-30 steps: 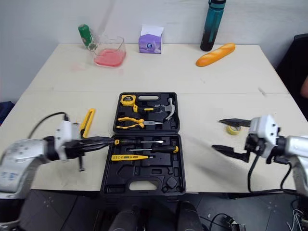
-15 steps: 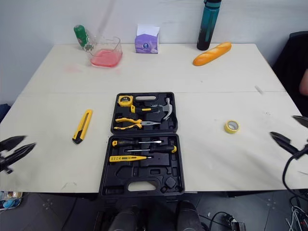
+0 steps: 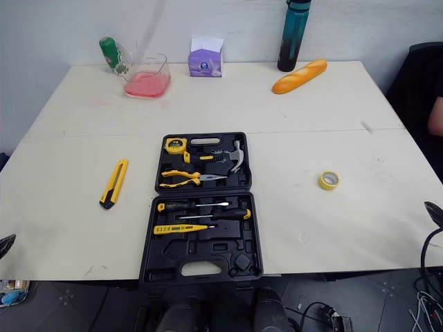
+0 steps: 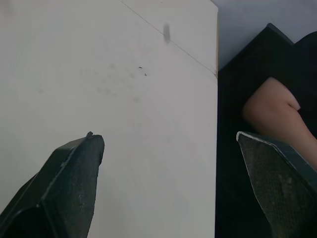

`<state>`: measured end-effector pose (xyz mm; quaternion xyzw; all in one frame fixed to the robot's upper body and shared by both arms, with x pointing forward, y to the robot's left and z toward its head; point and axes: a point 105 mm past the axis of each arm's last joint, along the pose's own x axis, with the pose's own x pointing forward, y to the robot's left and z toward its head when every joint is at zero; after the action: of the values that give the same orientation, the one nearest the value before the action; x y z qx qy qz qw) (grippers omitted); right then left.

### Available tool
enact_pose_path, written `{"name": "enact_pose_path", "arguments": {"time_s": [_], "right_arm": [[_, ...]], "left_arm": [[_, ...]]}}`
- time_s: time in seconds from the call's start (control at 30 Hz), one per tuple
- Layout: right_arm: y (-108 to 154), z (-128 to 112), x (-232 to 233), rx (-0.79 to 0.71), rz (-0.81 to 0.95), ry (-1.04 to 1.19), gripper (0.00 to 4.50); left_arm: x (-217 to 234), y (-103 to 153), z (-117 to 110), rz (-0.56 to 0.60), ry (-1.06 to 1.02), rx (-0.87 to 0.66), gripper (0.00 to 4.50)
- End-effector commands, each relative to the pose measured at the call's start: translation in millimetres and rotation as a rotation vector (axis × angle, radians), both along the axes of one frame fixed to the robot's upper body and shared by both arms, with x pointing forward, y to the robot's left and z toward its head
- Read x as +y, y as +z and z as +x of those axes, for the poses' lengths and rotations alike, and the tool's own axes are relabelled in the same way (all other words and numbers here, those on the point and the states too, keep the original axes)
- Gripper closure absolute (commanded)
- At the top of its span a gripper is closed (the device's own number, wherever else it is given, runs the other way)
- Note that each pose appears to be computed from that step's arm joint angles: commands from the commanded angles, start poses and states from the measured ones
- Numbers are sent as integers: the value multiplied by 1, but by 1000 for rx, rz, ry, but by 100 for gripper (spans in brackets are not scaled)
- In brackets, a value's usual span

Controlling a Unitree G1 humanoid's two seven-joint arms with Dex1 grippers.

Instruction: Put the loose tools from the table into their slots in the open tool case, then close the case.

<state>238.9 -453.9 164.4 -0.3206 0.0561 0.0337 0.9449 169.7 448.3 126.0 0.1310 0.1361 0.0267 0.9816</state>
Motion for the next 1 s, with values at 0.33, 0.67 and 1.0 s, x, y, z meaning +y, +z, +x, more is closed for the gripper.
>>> {"name": "enact_pose_path", "arguments": {"time_s": [0.33,0.67,1.0], "right_arm": [[22,39,46,-84,146,185,0],[38,58,140,-102,284,531,0],[58,49,220,-110,320,892,0]], "left_arm": [[-18,17,15,5,-106,-54,4],[-87,43,55,-62,-269,-53,4],[-150,54,95,-251,-182,101,4]]}}
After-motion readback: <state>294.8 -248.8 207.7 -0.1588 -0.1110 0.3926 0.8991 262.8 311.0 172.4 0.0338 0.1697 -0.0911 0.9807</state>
